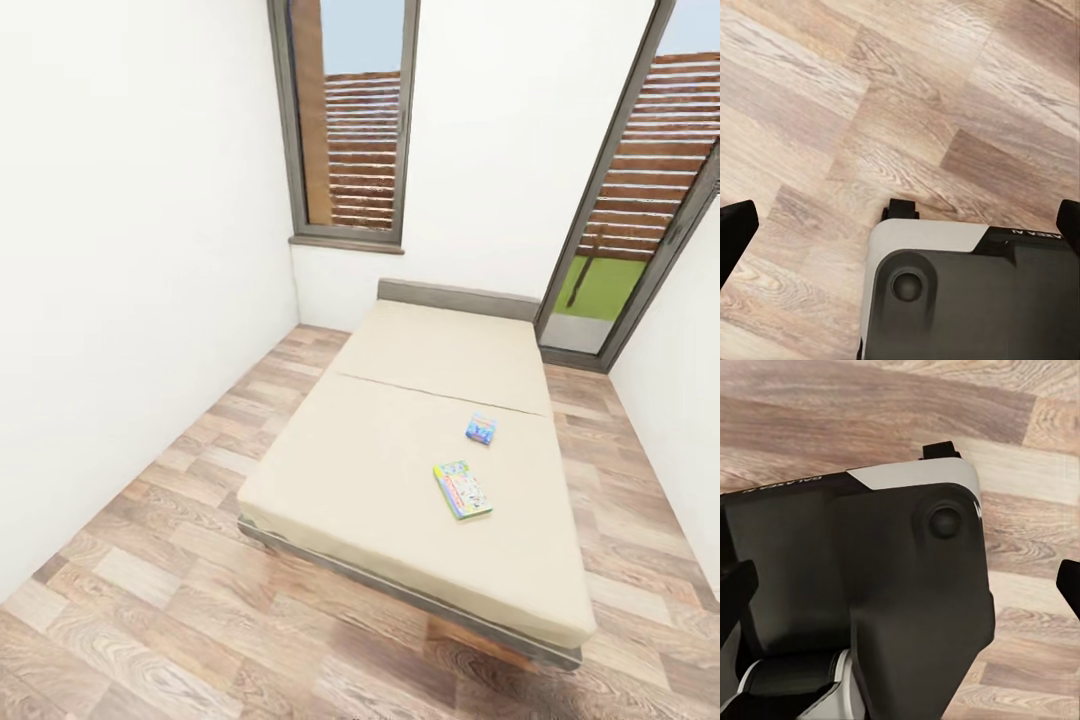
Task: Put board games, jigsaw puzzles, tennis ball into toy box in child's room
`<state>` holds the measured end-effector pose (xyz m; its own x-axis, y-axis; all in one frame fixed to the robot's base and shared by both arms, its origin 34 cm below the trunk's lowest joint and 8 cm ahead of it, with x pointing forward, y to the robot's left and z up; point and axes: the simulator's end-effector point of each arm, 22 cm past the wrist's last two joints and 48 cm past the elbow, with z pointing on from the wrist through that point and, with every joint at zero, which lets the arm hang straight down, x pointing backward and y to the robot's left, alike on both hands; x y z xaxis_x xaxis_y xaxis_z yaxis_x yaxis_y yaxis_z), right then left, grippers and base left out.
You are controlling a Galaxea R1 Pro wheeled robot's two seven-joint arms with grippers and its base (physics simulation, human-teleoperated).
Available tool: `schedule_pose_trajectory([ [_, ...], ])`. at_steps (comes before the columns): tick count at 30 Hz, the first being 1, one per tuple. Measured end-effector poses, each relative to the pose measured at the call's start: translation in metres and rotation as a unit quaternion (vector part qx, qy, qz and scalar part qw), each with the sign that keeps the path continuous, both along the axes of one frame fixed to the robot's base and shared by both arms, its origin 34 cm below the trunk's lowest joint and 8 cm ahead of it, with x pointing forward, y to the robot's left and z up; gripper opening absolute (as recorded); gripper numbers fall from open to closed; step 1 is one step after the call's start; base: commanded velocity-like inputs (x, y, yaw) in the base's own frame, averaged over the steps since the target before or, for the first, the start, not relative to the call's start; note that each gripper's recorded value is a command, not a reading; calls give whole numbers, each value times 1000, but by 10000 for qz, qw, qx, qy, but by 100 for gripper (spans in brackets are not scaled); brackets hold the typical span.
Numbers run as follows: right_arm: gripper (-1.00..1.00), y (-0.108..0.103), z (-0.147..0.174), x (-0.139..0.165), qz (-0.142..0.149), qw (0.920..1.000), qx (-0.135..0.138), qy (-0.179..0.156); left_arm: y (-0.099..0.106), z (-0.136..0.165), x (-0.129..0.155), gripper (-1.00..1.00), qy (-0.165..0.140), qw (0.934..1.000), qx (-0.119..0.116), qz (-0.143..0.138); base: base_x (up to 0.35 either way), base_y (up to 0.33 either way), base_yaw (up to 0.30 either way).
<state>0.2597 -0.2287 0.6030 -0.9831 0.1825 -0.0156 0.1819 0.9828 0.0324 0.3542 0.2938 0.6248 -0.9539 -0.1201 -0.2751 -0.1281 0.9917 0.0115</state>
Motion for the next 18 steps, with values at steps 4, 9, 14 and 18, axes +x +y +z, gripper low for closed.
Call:
schedule_pose_trajectory([
  [4, 100, 0, -1, -2, 0, 10000, 0, 29, 0, -1, -2, 100, 29, 10000, 0, 0, 0, 0, -153],
  [9, 100, 0, -2, -3, -8, 10000, -8, 21, 0, -3, -4, 100, 57, 10000, 1, -2, 0, 0, -55],
  [14, 100, -2, -2, 3, -34, 9999, -36, -111, 0, -3, -5, 100, 66, 10000, 0, -2, 0, 0, -15],
  [18, 100, -3, -2, 4, -45, 9999, -44, -152, 0, -3, -5, 100, 68, 10000, 3, -3, 0, 0, -5],
])
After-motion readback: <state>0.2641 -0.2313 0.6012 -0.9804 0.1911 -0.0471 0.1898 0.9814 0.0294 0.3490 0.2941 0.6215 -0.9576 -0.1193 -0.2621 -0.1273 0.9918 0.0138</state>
